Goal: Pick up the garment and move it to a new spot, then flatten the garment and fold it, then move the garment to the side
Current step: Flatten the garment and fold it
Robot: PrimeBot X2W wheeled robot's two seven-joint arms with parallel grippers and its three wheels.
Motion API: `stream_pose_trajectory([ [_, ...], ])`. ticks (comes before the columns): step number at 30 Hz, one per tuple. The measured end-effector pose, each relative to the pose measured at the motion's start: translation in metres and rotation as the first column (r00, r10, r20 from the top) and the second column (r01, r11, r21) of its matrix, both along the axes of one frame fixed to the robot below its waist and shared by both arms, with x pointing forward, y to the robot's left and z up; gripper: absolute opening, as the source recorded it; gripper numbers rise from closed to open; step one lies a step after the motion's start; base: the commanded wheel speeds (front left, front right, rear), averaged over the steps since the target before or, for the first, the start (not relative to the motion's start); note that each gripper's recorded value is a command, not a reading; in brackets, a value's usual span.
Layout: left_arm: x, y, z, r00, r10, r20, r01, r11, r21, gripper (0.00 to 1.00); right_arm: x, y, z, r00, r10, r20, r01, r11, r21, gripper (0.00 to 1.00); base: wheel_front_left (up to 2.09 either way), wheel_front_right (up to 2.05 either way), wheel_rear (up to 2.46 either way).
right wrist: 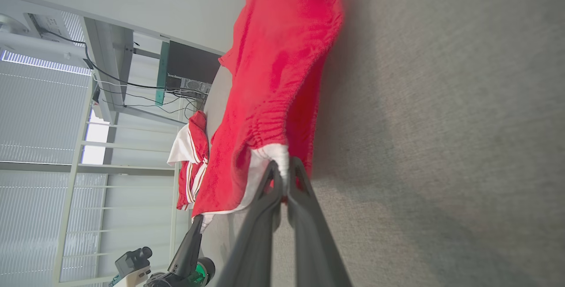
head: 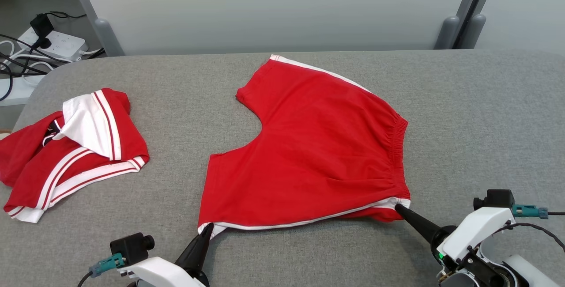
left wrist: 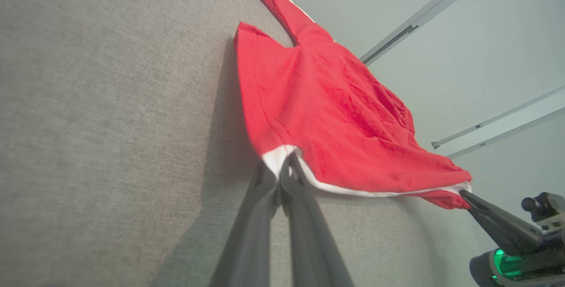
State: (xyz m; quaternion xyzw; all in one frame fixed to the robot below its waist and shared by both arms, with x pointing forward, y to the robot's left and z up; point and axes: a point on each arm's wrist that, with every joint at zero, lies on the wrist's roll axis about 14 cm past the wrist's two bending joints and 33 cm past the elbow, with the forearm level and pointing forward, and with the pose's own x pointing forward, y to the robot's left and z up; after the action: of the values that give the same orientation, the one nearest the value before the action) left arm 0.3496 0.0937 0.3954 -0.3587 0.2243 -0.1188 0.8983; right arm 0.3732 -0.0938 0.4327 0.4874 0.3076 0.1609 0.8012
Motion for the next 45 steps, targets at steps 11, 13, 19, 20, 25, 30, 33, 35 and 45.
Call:
stream_pose_trajectory([
  [11, 0.013, 0.022, 0.004, 0.998, 0.029, 0.059, -0.034, 0.995, 0.092, 1.00, 0.012, -0.033, -0.005, 0.988, -0.091, 0.122, 0.110, 0.980, -0.166, 1.00, 0.00, 0.00, 0.00],
  [13, 0.019, 0.028, 0.009, 0.995, 0.051, 0.085, -0.060, 0.993, 0.106, 1.00, 0.019, -0.044, 0.002, 0.971, -0.126, 0.201, 0.168, 0.964, -0.208, 1.00, 0.00, 0.00, 0.00],
  [19, 0.030, 0.046, 0.024, 0.977, 0.128, 0.172, -0.153, 0.978, 0.144, 1.00, 0.042, -0.076, 0.023, 0.904, -0.190, 0.382, 0.317, 0.898, -0.304, 1.00, 0.00, 0.00, 0.00],
  [20, 0.033, 0.049, 0.029, 0.972, 0.136, 0.193, -0.167, 0.974, 0.154, 1.00, 0.045, -0.083, 0.026, 0.892, -0.208, 0.402, 0.346, 0.885, -0.310, 1.00, 0.00, 0.00, 0.00],
  [25, 0.039, 0.061, 0.044, 0.946, 0.177, 0.272, -0.235, 0.951, 0.201, 1.00, 0.060, -0.108, 0.061, 0.801, -0.228, 0.554, 0.474, 0.807, -0.353, 1.00, 0.00, 0.00, 0.00],
  [30, 0.036, 0.066, 0.053, 0.929, 0.184, 0.321, -0.270, 0.931, 0.244, 1.00, 0.055, -0.106, 0.077, 0.741, -0.204, 0.639, 0.535, 0.754, -0.380, 1.00, 0.00, 0.00, 0.00],
  [33, 0.034, 0.070, 0.060, 0.916, 0.189, 0.353, -0.293, 0.917, 0.270, 1.00, 0.047, -0.104, 0.079, 0.727, -0.180, 0.662, 0.551, 0.728, -0.407, 1.00, 0.00, 0.00, 0.00],
  [35, 0.033, 0.076, 0.066, 0.907, 0.184, 0.380, -0.309, 0.902, 0.300, 1.00, 0.044, -0.103, 0.083, 0.713, -0.156, 0.683, 0.563, 0.708, -0.426, 1.00, 0.00, 0.00, 0.00],
  [45, 0.017, 0.089, 0.076, 0.886, 0.159, 0.435, -0.351, 0.843, 0.407, 1.00, 0.021, -0.093, 0.089, 0.687, -0.082, 0.722, 0.580, 0.660, -0.477, 1.00, 0.00, 0.00, 0.00],
])
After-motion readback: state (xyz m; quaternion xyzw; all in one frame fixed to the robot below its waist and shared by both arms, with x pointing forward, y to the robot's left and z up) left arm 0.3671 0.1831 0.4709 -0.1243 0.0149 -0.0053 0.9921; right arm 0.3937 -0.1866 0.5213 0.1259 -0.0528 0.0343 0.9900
